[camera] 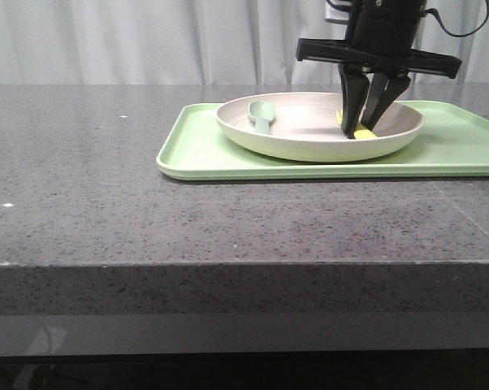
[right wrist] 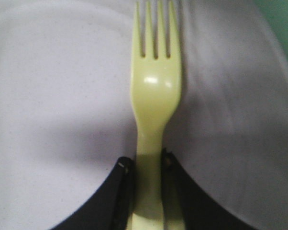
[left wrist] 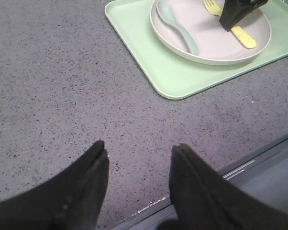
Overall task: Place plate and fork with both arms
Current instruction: 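Lower the right gripper onto the yellow fork and close on its handle, then lift the fork with the right gripper and lower it onto the tray beside the plate, then open the right gripper and raise it away from the fork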
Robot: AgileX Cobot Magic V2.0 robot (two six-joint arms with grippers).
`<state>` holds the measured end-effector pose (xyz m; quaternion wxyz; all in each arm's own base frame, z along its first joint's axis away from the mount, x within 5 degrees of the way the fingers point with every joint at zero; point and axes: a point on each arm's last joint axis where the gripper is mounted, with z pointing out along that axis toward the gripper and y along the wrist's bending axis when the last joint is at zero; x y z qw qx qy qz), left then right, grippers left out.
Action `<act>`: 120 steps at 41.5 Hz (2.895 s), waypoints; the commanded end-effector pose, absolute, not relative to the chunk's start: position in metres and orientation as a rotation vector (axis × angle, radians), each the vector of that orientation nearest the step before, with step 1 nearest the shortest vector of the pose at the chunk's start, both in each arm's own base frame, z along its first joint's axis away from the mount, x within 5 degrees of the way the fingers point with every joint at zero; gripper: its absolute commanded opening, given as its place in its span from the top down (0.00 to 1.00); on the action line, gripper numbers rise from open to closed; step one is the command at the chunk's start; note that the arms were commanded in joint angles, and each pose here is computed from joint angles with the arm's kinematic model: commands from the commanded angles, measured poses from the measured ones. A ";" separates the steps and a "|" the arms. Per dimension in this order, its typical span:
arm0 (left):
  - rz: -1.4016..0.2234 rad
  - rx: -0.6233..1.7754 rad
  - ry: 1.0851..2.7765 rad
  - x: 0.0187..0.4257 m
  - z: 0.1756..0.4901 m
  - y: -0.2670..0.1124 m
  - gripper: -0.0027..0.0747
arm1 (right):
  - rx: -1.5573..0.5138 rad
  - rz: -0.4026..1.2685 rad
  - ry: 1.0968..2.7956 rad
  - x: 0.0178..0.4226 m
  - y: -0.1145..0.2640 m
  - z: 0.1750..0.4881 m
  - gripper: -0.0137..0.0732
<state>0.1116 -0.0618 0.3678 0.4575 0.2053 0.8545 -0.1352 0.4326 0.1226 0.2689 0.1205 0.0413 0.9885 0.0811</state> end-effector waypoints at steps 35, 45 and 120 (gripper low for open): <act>-0.358 0.475 2.020 0.113 0.380 -0.062 0.56 | 0.168 0.190 2.686 0.419 0.029 0.368 0.73; -0.358 0.475 2.020 0.113 0.380 -0.062 0.56 | 0.158 0.160 2.834 0.422 0.015 0.323 0.73; -0.359 0.474 2.017 0.113 0.381 -0.062 0.56 | -0.229 0.185 2.241 0.192 0.054 0.430 0.40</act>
